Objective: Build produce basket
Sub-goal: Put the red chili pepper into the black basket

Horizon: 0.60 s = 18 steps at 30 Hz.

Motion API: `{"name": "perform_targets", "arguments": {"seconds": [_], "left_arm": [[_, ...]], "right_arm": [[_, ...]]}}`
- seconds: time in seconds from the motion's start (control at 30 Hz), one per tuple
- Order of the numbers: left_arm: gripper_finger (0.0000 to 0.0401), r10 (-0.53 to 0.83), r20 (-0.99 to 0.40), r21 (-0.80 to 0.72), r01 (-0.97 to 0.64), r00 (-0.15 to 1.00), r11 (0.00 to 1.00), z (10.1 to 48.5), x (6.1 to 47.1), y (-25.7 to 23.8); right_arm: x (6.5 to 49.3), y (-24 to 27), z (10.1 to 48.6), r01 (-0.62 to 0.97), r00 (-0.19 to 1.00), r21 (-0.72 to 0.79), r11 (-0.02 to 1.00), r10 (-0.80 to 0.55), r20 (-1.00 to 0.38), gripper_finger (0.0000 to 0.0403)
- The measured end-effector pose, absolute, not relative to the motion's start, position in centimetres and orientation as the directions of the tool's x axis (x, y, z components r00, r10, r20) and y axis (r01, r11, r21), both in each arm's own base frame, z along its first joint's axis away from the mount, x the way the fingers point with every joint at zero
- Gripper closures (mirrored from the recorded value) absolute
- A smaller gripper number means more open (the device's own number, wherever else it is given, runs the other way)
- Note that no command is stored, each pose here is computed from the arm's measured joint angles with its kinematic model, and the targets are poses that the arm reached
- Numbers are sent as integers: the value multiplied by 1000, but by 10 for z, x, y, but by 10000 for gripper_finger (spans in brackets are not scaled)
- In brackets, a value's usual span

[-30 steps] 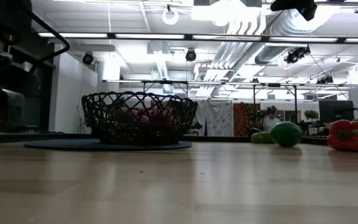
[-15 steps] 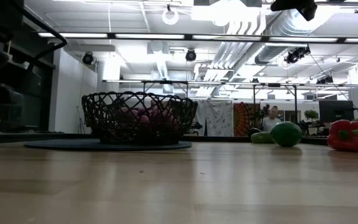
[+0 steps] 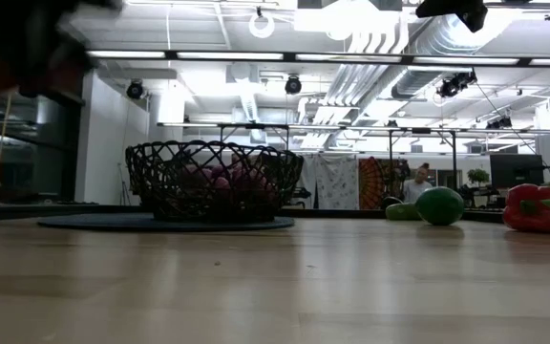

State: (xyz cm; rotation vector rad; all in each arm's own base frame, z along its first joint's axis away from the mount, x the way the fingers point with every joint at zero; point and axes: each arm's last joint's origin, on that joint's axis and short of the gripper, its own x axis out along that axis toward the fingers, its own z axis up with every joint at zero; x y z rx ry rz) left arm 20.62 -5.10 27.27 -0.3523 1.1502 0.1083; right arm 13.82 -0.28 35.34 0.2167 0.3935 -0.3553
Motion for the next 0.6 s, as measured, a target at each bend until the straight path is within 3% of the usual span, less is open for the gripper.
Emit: {"name": "perform_targets", "arguments": {"seconds": [0.13, 0.3, 0.43, 0.6], "left_arm": [[307, 85, -759, -113, -259, 645, 959, 346, 213, -20], [328, 308, -651, 144, -286, 693, 947, 394, 228, 27], [336, 357, -695, 228, -280, 624, 933, 386, 251, 65], [320, 353, -809, 204, -340, 469, 918, 338, 282, 109]], "right_arm": [[138, -3, 353, 378, 863, 137, 916, -295, -410, 403], [138, -3, 353, 379, 863, 140, 915, -295, -410, 403], [138, -3, 353, 384, 863, 157, 910, -294, -410, 403], [138, -3, 353, 385, 863, 158, 909, -295, -409, 403]]}}
